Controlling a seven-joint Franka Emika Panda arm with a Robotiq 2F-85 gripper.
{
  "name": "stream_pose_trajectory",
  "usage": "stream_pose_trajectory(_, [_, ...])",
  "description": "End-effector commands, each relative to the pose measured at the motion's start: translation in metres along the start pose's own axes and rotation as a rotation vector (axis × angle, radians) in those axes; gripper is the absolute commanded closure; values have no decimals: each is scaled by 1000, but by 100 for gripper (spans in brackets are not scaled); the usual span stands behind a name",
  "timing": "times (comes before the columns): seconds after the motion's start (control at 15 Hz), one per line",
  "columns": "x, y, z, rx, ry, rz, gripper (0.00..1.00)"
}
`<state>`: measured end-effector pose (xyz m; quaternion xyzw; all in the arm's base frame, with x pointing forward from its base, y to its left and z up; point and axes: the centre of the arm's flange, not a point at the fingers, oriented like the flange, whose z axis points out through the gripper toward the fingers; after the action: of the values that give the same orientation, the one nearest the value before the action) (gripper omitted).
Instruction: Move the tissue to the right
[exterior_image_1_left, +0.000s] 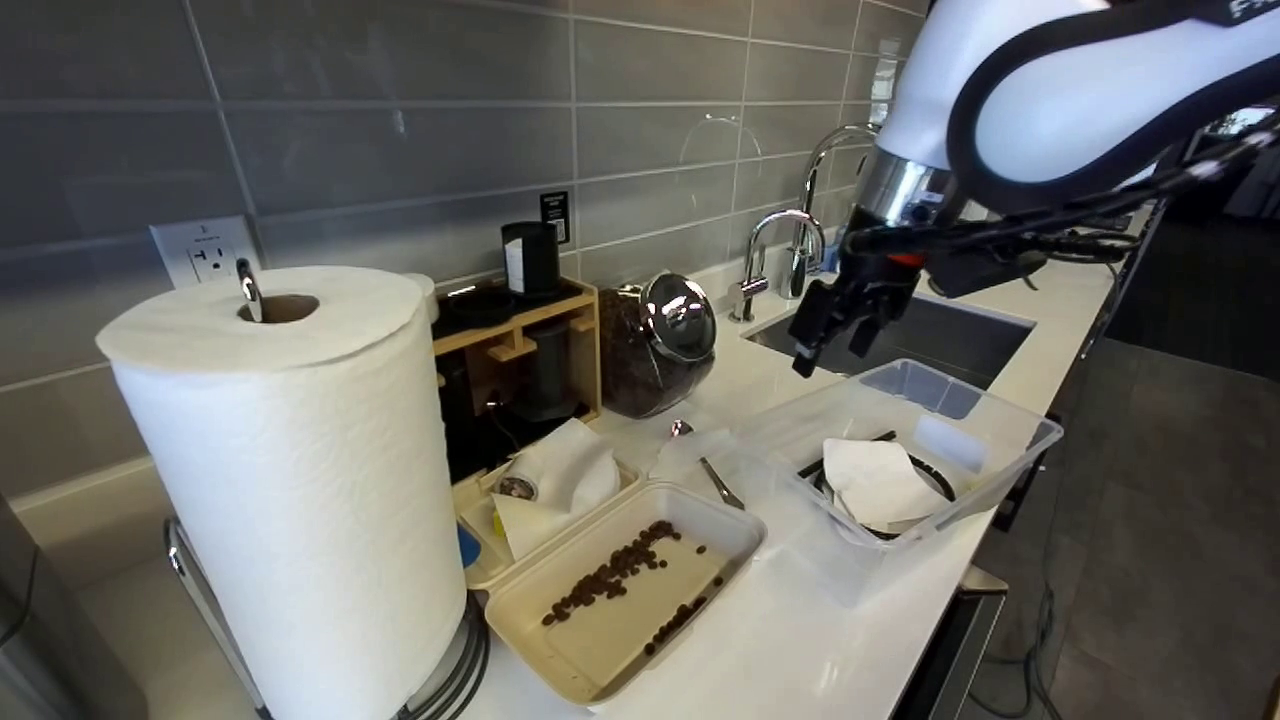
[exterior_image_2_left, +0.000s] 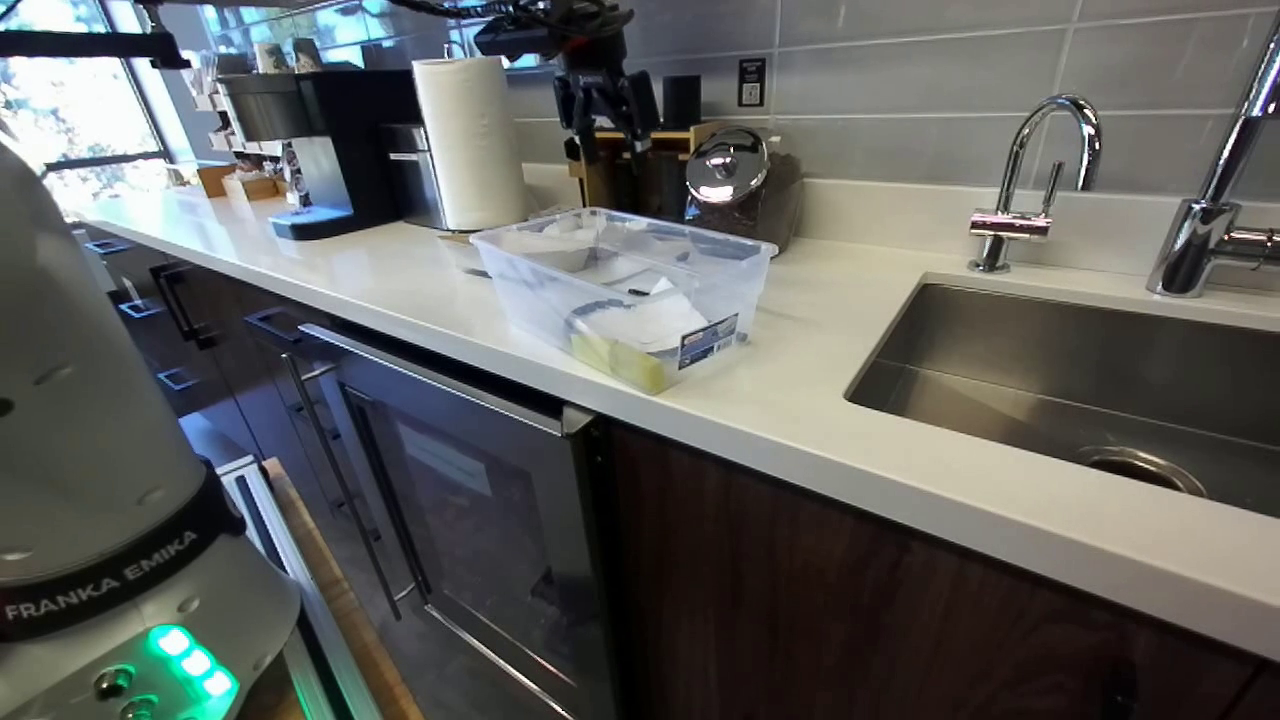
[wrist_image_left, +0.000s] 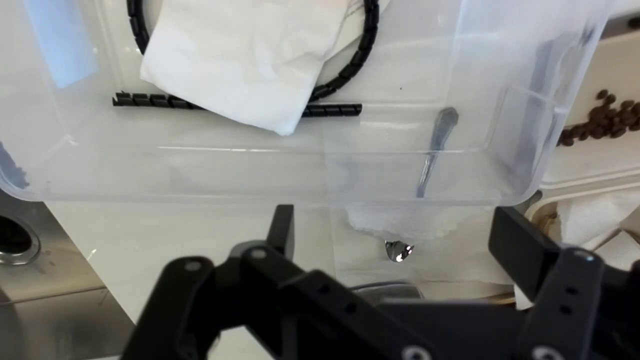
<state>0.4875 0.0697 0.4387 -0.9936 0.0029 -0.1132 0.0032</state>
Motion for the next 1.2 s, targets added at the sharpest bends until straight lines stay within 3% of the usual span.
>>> stream_pose_trajectory(0.0, [46, -28, 31, -57, -8, 71, 0])
stream_pose_trajectory(0.2, [63, -41, 51, -98, -16, 112, 0])
stream_pose_trajectory(0.4, [74, -51, 75, -62, -26, 124, 0])
stream_pose_trajectory(0.47, [57, -39, 58, -70, -25, 108, 0])
stream_pose_trajectory(1.13, [69, -52, 84, -68, -27, 97, 0])
